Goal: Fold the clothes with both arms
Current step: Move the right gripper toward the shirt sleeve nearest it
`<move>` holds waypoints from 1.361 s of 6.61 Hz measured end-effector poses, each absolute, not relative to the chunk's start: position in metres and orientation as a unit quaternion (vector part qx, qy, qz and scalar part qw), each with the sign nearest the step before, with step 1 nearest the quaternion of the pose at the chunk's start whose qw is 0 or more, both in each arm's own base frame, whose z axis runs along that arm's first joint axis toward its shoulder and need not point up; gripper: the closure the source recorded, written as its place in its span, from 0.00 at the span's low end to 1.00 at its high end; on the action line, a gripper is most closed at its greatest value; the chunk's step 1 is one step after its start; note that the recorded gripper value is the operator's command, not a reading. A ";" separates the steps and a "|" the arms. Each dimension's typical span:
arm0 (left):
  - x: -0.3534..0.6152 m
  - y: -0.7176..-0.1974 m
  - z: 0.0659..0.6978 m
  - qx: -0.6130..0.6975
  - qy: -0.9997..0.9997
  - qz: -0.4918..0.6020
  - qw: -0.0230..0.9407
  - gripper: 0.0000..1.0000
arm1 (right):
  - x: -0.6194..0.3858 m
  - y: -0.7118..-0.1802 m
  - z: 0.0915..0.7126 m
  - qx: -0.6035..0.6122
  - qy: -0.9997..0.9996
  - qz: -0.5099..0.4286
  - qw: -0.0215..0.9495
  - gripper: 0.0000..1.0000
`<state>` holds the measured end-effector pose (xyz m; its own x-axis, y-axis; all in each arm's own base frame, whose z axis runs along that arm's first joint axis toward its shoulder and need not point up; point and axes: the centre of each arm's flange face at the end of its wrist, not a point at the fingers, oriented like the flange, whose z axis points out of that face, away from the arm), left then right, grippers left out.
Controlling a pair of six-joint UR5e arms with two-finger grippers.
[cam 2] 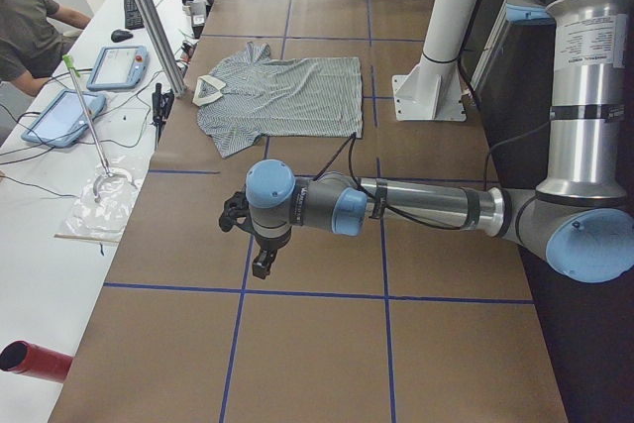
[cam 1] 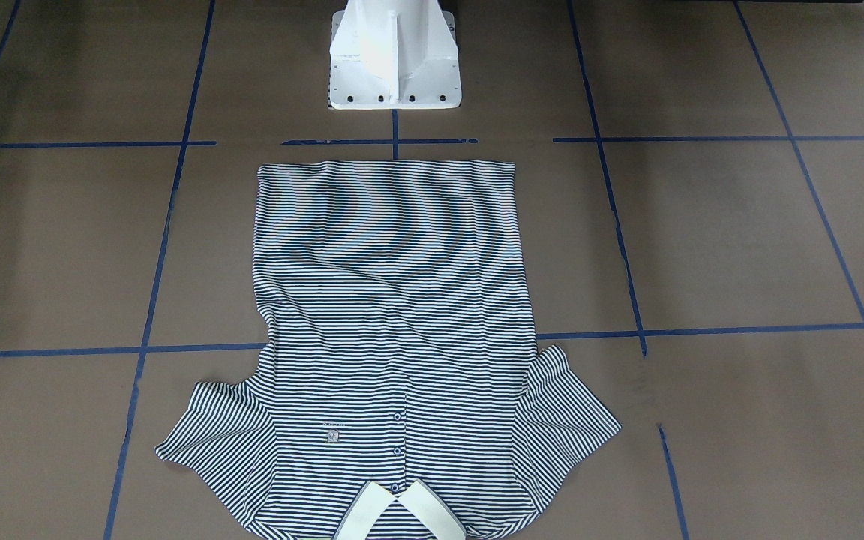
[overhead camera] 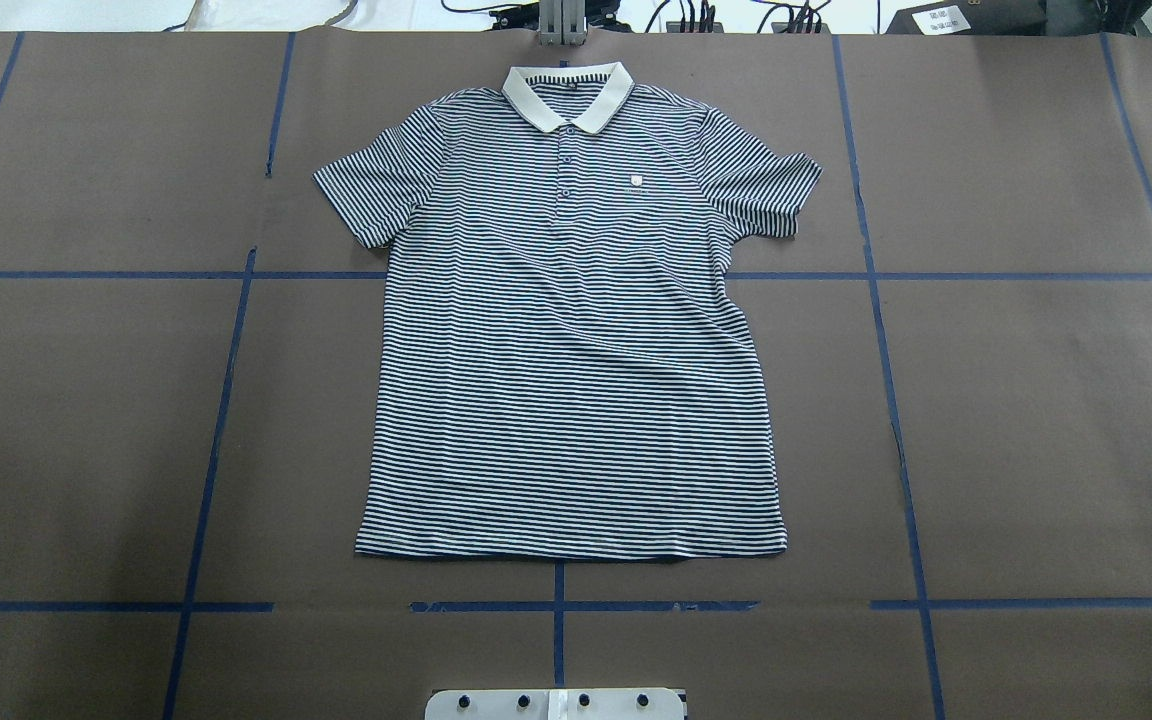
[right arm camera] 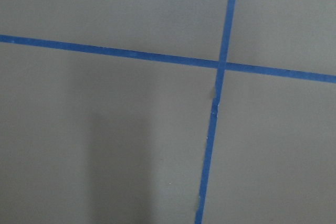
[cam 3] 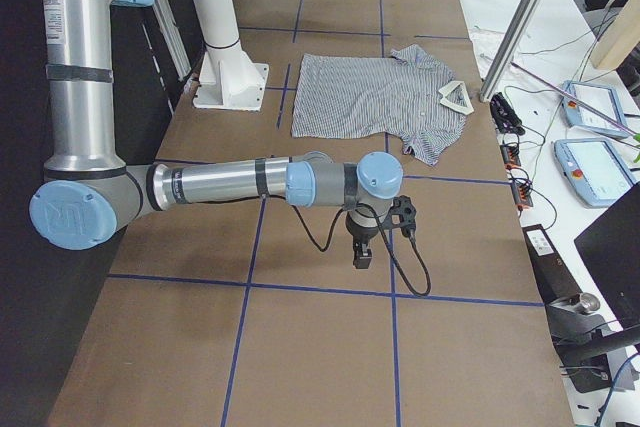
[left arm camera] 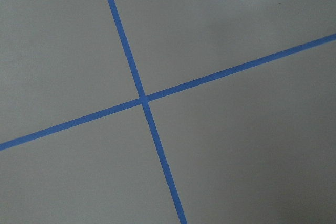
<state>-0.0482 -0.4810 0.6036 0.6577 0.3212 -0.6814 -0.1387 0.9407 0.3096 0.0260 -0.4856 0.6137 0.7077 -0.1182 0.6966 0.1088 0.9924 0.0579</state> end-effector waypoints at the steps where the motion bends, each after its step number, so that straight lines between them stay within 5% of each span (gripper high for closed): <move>1: -0.048 -0.483 0.601 0.123 0.389 0.131 0.904 0.00 | 0.027 -0.487 0.625 0.014 -0.368 -0.064 0.928 0.00; 5: -0.033 -0.491 0.589 0.137 0.412 0.124 0.892 0.00 | -0.001 -0.503 0.628 0.028 -0.399 -0.071 0.914 0.00; 9: -0.016 -0.488 0.569 0.179 0.454 0.108 0.866 0.00 | -0.144 -0.626 0.494 0.032 -0.437 0.008 0.899 0.03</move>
<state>-0.0159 -0.4884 0.5691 0.5646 0.3507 -0.7472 -0.0250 0.9121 0.4092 -0.1440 -0.6261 0.4941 0.6179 -0.0130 0.7862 -0.0424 0.9979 0.0498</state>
